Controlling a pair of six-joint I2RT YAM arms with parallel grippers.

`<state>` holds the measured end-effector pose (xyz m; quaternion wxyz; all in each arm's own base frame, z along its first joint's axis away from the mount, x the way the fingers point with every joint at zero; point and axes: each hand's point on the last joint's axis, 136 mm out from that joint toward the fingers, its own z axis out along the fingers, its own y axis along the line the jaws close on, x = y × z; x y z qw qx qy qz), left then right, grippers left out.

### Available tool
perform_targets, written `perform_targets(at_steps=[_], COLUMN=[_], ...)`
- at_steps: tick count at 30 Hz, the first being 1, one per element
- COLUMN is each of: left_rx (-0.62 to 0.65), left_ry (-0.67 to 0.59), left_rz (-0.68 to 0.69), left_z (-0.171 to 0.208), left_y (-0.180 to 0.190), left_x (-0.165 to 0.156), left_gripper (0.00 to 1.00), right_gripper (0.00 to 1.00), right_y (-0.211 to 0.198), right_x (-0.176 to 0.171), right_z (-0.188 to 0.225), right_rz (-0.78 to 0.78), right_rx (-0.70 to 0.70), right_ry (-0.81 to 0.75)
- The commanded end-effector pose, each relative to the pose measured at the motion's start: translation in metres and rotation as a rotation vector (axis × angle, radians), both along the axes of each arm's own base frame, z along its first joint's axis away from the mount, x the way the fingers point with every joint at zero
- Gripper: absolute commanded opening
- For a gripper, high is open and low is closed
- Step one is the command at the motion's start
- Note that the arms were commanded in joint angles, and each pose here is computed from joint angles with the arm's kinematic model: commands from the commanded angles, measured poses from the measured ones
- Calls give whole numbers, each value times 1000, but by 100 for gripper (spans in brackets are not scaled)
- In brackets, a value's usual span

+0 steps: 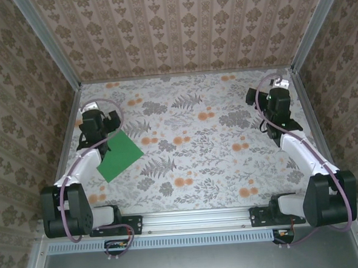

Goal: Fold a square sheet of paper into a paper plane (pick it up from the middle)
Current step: Move the square sheet of paper to the center of the table.

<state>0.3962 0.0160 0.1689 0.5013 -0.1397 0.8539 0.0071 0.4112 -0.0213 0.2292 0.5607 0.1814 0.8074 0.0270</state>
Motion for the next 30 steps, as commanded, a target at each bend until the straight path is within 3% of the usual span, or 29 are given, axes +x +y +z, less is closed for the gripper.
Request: perform_targets(at_steps=[1,4,9,20,30], left_rx=[-205,-296,-288,-323,-409], left_ry=[260,403,563,688,750], left_rz=[40,63,84,93,-60], left_z=[-50,-73,-101,-138,-155], left_y=[-19,-36,-57,-90,-178], left_x=[-29,-39,-49,-58,-51], left_gripper=[100,100,100,100,100], right_gripper=[100,100,100,100,100], right_y=[26,51,86,131,127], right_x=[-13,-11,-8,-1,0], right_z=[-45,-52,-64,-88,-98], right_rz=[50,124,207,295,270], right_rx=[176,245,247,248,224], right_ry=[198,260,342,425,452])
